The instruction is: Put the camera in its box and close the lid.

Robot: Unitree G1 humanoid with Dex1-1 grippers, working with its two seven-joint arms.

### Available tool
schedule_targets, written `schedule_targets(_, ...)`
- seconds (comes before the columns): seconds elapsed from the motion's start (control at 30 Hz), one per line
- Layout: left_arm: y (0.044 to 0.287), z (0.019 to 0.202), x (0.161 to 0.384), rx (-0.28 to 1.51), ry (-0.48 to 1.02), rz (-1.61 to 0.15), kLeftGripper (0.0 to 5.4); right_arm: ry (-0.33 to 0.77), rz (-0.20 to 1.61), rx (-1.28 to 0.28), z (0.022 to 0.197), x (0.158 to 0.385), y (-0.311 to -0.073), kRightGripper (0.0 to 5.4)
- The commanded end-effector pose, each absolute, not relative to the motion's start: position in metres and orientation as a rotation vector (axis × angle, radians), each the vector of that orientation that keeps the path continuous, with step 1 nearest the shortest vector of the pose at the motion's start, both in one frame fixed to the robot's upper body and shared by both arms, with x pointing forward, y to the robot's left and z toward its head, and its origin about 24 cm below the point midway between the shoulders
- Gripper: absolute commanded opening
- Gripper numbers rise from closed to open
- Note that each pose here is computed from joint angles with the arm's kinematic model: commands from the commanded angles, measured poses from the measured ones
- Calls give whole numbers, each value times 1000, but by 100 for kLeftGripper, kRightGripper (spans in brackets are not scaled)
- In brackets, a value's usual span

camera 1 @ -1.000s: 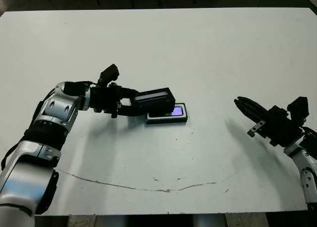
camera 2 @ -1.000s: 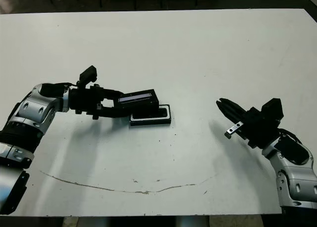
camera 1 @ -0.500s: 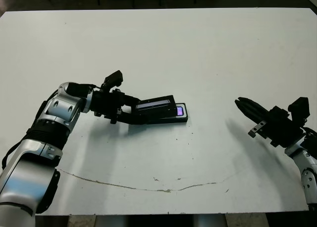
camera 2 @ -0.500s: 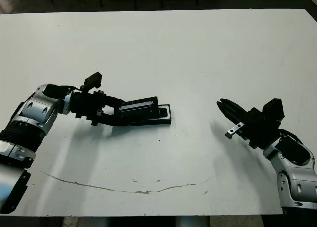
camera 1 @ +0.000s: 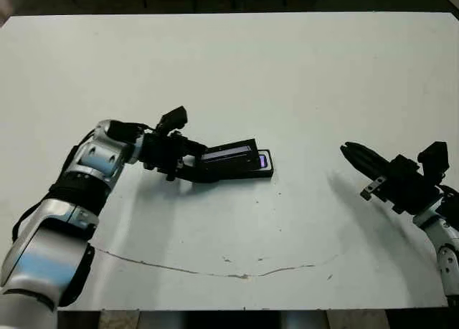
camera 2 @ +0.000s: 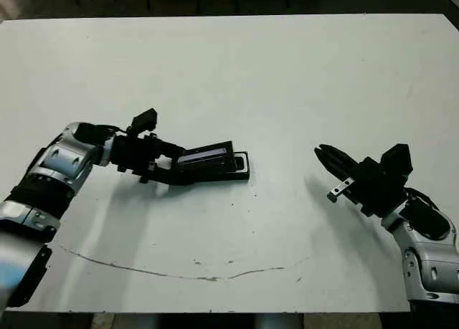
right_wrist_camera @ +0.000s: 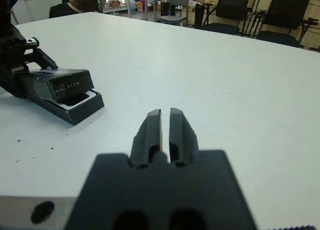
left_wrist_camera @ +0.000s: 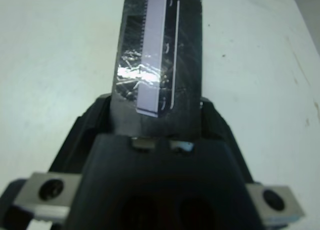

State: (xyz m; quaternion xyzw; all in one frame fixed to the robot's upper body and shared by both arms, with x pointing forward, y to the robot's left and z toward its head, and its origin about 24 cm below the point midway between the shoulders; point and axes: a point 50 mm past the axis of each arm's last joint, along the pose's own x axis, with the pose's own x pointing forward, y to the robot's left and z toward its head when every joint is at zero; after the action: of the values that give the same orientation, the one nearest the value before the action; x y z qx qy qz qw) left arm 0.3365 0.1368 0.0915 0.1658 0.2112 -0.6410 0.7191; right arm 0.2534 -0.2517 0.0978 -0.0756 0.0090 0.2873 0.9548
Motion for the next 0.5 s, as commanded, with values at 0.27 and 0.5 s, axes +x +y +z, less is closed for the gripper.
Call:
schedule_targets(0.27, 130, 64, 326, 385, 577, -1420, 278, 55, 574, -152, 96, 249, -257, 0)
schedule_targets(0.5, 123, 59, 326, 385, 595, -1434, 278, 52, 574, -161, 96, 250, -258, 0)
